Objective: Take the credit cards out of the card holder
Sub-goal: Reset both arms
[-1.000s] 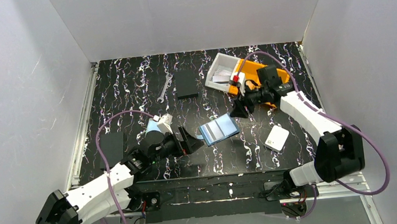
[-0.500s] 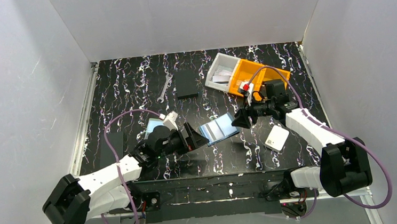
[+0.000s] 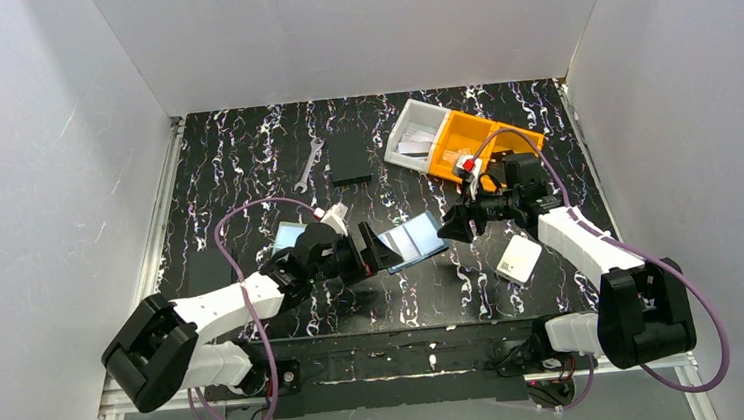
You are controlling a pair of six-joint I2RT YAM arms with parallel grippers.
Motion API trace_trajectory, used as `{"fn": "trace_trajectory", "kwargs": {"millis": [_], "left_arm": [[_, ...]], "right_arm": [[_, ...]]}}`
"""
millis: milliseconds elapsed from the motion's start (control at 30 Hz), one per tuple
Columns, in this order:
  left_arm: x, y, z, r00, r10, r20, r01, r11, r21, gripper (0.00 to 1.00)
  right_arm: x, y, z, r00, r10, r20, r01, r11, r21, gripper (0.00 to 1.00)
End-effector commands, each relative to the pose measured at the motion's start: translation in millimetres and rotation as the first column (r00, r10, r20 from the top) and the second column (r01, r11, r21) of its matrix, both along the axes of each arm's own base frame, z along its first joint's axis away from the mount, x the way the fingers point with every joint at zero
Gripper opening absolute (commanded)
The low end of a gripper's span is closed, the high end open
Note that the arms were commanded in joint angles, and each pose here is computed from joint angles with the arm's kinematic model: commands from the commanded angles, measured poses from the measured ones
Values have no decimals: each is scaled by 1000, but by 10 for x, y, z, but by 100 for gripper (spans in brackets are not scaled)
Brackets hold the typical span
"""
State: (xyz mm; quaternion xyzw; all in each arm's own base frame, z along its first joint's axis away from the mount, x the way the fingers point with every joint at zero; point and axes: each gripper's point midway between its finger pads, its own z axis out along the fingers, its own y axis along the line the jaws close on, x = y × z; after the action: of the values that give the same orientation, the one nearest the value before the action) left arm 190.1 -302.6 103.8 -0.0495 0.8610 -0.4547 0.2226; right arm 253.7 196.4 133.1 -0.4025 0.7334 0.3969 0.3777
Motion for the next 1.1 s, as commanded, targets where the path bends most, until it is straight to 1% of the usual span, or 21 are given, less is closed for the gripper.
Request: {"fn": "trace_trajectory", "kwargs": {"millis": [0, 400, 800, 1067], "left_arm": [[39, -110, 93, 999, -35, 5, 35, 999, -20, 98], [79, -186, -18, 998, -48, -30, 48, 999, 5, 98], [96, -259, -124, 997, -45, -65, 47, 998, 30, 95], [98, -258, -236, 995, -6, -97, 12, 998, 60, 93]], "right_arm": [[11, -7, 72, 999, 16, 49, -17, 999, 29, 61], [16, -20, 19, 1000, 16, 26, -16, 999, 32, 61], [21, -27, -19, 1000, 13, 14, -13, 999, 30, 61], [22, -33, -10, 1000, 11, 18, -11, 999, 30, 61]]}}
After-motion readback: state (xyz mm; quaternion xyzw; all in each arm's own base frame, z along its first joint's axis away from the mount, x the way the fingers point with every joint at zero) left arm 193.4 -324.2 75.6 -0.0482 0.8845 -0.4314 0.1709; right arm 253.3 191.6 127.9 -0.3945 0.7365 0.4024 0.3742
